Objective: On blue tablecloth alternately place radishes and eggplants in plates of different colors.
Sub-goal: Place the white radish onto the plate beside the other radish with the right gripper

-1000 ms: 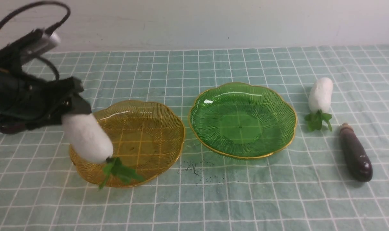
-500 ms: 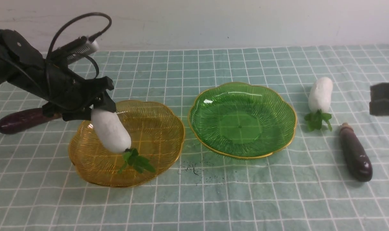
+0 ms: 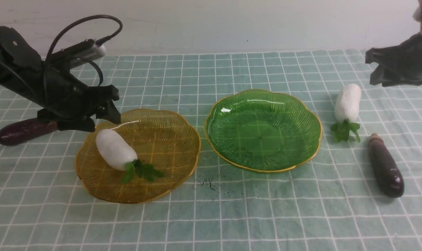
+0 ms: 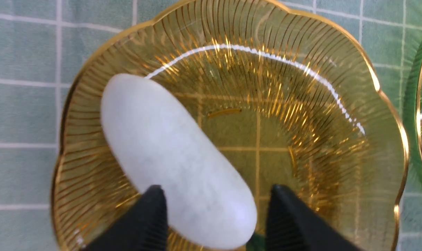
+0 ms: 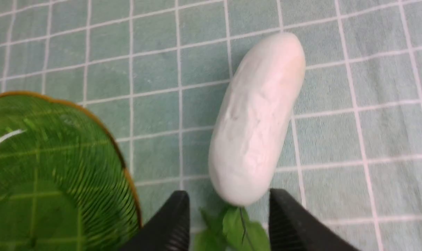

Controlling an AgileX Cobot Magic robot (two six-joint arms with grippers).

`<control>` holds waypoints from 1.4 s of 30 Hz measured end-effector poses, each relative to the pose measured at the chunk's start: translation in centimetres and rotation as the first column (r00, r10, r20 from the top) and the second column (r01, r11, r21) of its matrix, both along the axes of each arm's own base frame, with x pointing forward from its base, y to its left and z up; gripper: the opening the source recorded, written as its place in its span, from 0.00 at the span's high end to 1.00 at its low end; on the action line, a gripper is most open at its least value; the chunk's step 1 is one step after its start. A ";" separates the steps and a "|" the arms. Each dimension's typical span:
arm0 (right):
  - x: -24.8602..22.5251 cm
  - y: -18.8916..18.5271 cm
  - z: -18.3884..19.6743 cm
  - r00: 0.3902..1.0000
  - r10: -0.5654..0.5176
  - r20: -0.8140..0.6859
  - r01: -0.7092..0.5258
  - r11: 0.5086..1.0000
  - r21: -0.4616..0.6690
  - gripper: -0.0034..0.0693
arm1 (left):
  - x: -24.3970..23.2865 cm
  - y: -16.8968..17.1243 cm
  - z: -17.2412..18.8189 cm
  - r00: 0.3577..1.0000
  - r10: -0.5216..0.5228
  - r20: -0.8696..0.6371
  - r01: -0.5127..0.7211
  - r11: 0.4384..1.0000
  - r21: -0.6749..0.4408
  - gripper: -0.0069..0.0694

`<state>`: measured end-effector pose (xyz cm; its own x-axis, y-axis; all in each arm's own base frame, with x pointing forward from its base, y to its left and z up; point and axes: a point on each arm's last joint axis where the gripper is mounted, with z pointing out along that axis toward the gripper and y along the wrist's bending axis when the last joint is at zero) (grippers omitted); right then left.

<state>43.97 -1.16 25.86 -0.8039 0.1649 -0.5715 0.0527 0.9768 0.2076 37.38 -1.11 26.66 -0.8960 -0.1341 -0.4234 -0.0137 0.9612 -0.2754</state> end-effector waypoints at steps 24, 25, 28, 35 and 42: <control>3.9 2.2 3.9 0.996 0.091 0.006 -0.091 0.985 0.147 0.32 | -12.9 0.8 11.1 0.981 -0.160 0.111 0.126 0.956 0.264 0.92; 3.2 3.4 6.0 0.990 0.135 0.052 -0.142 0.974 0.174 0.32 | -12.9 0.8 10.8 0.983 -0.151 0.105 0.120 0.959 0.258 0.92; 1.3 8.2 9.2 0.951 0.279 0.136 -0.304 0.924 0.231 0.32 | -12.8 0.8 10.1 0.986 -0.136 0.096 0.109 0.963 0.248 0.92; -1.4 20.7 7.8 0.810 0.567 0.151 -0.586 0.768 0.259 0.32 | -12.5 0.6 10.1 0.982 -0.125 0.140 0.093 0.973 0.213 0.92; -2.7 29.9 1.6 0.740 0.662 0.121 -0.668 0.700 0.254 0.32 | -12.5 0.5 10.1 0.982 -0.122 0.147 0.091 0.976 0.200 0.92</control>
<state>41.23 28.69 27.48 -0.7524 -0.2628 -0.6040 -0.5957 0.6627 0.4539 24.92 -0.65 36.79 -0.8208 0.0558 -0.5685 0.1205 0.9897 -0.0767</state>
